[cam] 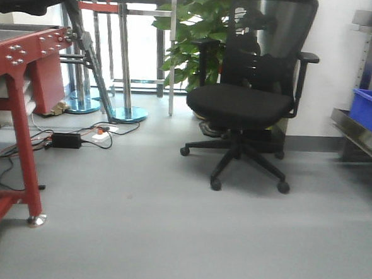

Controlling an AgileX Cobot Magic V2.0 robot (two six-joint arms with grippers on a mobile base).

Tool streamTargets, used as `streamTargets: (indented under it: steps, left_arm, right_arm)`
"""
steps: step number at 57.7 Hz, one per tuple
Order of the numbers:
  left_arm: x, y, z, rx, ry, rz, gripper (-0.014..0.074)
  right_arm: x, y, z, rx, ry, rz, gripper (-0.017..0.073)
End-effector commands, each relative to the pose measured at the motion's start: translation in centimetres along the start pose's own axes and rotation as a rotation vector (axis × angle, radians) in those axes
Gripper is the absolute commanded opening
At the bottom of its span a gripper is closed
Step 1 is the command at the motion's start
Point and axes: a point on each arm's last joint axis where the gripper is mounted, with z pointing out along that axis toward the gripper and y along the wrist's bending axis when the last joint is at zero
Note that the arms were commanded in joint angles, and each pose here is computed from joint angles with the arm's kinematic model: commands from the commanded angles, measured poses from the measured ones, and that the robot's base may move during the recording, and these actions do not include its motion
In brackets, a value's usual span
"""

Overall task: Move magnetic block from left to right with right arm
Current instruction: 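Drive past the office chair and plant carrying the red cube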

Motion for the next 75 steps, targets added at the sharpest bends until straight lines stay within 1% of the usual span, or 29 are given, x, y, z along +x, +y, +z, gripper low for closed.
streamTargets:
  steps: [1,75]
  left_arm:
    - [-0.59,0.02,-0.11,0.003,-0.089,-0.006,-0.0126]
    - [-0.59,0.02,-0.11,0.003,-0.089,-0.006,-0.0126]
  right_arm:
    - [-1.84,-0.04,-0.12,0.006,-0.118,-0.015,0.0347]
    - [-1.83,-0.04,-0.12,0.006,-0.117,-0.015,0.0347]
